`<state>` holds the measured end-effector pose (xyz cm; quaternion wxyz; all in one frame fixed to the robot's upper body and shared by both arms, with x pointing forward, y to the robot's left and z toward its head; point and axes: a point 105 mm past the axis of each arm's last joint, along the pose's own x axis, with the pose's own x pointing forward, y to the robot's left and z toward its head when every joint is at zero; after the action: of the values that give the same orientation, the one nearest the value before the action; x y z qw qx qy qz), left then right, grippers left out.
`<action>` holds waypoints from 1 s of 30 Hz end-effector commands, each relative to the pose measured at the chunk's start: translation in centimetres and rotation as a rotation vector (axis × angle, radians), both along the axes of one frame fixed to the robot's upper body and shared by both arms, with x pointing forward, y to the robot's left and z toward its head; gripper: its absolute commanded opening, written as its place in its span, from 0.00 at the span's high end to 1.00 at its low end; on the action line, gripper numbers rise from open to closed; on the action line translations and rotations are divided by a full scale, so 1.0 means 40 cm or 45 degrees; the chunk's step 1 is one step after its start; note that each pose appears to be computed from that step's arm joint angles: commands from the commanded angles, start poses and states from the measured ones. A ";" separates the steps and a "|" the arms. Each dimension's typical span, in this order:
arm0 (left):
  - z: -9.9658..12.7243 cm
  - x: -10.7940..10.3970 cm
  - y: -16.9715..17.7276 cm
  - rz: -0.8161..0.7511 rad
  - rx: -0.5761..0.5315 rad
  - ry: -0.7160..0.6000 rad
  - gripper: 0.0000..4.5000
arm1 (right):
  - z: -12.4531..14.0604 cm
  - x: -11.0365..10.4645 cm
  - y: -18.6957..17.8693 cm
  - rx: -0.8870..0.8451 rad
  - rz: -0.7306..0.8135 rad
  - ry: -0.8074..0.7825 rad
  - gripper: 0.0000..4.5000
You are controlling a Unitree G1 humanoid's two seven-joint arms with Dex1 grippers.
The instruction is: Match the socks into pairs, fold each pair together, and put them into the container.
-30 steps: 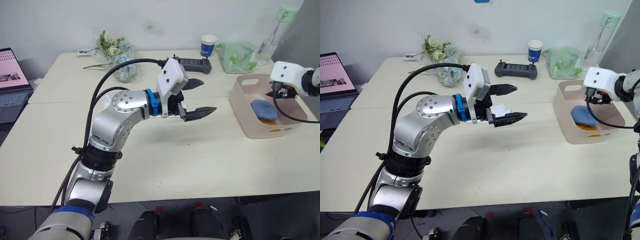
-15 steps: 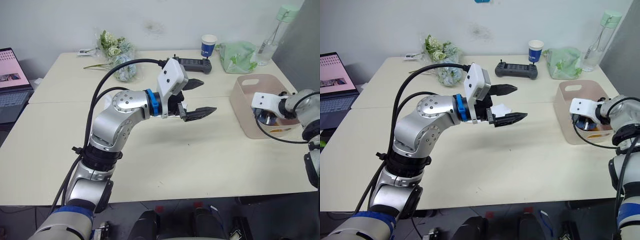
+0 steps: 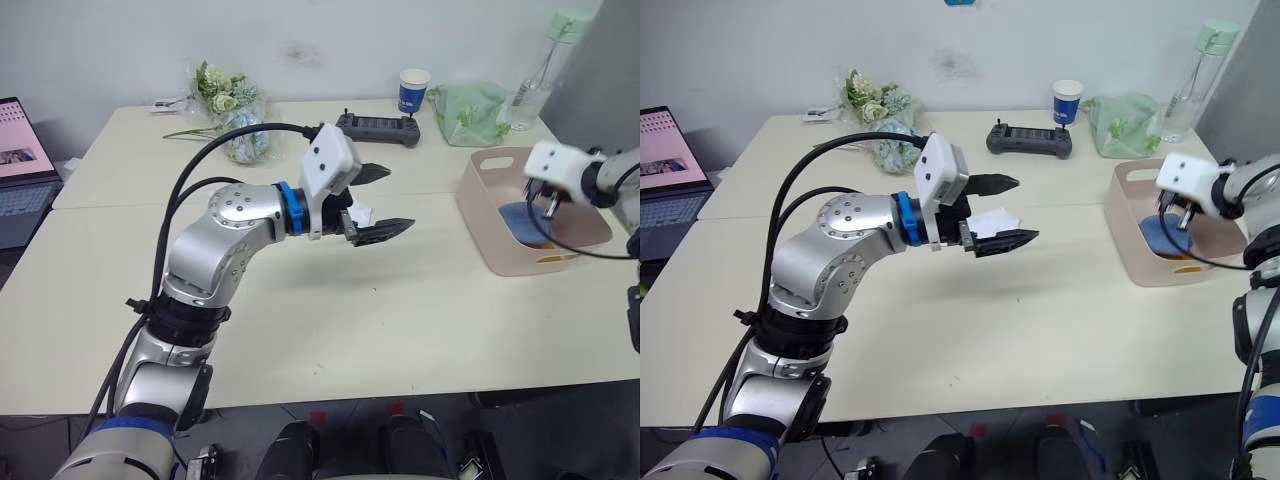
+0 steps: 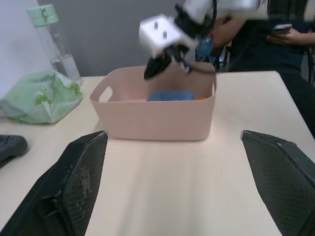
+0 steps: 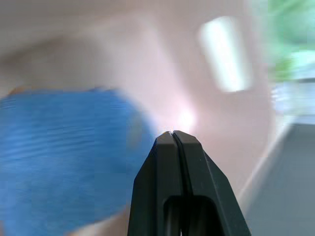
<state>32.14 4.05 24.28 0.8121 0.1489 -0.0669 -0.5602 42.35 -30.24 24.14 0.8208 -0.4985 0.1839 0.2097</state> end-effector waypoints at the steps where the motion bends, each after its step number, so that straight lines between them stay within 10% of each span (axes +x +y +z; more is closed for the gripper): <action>1: 0.015 0.018 0.068 0.156 -0.016 -0.103 0.00 | 0.115 0.009 0.070 0.182 0.124 -0.210 0.91; 5: -0.039 0.040 0.163 0.391 0.008 -0.097 0.00 | 0.126 -0.004 0.205 0.474 0.320 -0.262 0.64; 13: -0.186 0.007 0.354 0.879 -0.060 0.006 0.00 | -0.107 -0.148 0.422 0.850 0.418 -0.143 0.01; 22: -0.304 -0.097 0.444 1.165 -0.182 0.082 0.00 | -0.316 -0.273 0.417 1.005 0.237 -0.157 0.01; 30: -0.340 -0.122 0.433 1.120 -0.166 0.143 0.00 | -0.331 -0.298 0.424 0.989 0.233 -0.170 0.01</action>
<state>26.93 21.68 9.07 0.9850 0.0678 0.0438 -0.1523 30.29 -13.60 9.02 0.9380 -0.1645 0.0293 0.3037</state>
